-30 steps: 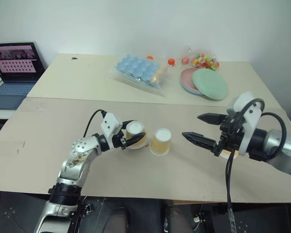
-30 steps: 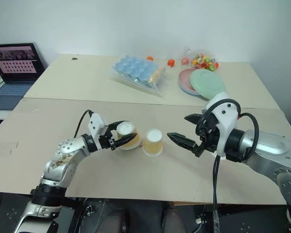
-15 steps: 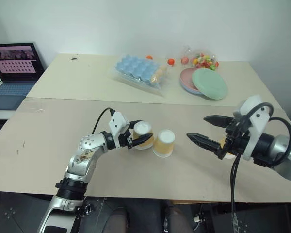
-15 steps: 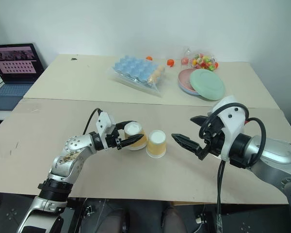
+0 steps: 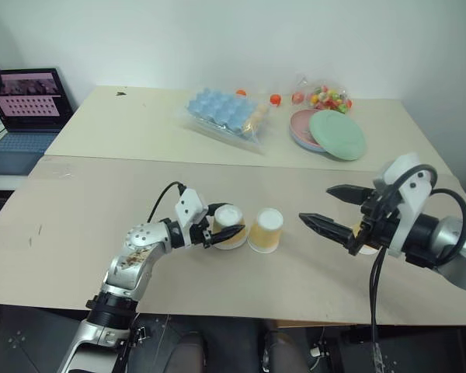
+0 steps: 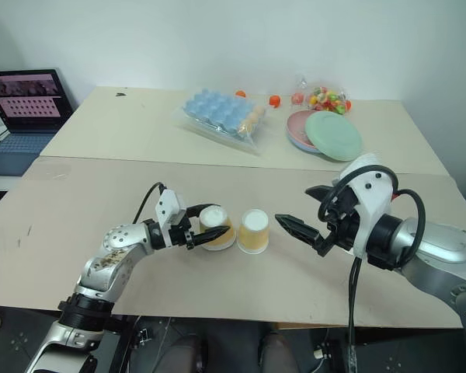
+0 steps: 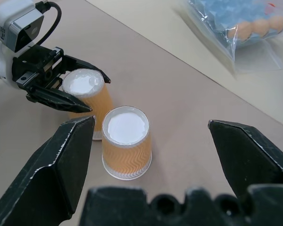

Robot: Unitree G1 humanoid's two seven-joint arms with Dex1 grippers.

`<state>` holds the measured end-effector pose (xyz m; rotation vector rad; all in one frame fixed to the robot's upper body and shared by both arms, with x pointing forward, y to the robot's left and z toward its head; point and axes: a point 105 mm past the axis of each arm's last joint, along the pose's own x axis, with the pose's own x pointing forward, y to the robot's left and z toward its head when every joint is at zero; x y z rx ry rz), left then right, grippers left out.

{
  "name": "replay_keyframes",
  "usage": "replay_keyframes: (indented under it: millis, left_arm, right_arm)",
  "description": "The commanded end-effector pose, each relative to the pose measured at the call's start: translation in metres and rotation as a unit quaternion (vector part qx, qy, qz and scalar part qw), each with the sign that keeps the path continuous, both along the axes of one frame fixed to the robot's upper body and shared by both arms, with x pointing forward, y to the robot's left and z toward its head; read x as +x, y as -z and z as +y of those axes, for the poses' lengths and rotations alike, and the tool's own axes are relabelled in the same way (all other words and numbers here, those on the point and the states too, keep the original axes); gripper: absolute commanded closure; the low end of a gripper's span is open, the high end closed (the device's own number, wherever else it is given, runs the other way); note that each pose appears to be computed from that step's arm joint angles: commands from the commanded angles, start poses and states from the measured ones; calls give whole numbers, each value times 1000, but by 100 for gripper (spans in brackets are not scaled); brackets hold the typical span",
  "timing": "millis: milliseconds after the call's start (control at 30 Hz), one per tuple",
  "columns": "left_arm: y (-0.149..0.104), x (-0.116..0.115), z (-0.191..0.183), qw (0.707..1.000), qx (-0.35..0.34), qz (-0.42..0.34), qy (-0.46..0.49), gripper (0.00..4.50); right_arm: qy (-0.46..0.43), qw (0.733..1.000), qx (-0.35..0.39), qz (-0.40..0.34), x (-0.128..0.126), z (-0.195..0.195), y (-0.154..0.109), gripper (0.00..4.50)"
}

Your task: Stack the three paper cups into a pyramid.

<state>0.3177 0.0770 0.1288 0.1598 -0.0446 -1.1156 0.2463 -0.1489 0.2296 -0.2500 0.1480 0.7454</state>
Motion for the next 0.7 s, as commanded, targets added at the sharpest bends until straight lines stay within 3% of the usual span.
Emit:
replay_keyframes:
  millis: [33, 467, 533, 600, 700]
  left_arm:
    - [-6, -2, -5, 1000, 0, -24, 11, 178]
    - [2, -2, -4, 999, 22, -28, 24, 178]
    - [1, -2, -5, 999, 21, -28, 29, 87]
    - [-4, 0, -7, 999, 15, -33, 27, 23]
    - [-13, 6, -8, 999, -1, -36, 19, 5]
  right_arm:
    - [-4, 999, -2, -33, -1, 1, -14, 0]
    - [-1, 999, -3, -37, -1, 2, -15, 0]
    - [0, 999, -3, -37, -1, 2, -15, 0]
    - [2, 999, -3, -38, -1, 1, -16, 0]
    - [3, 999, -3, -38, 0, 1, -16, 0]
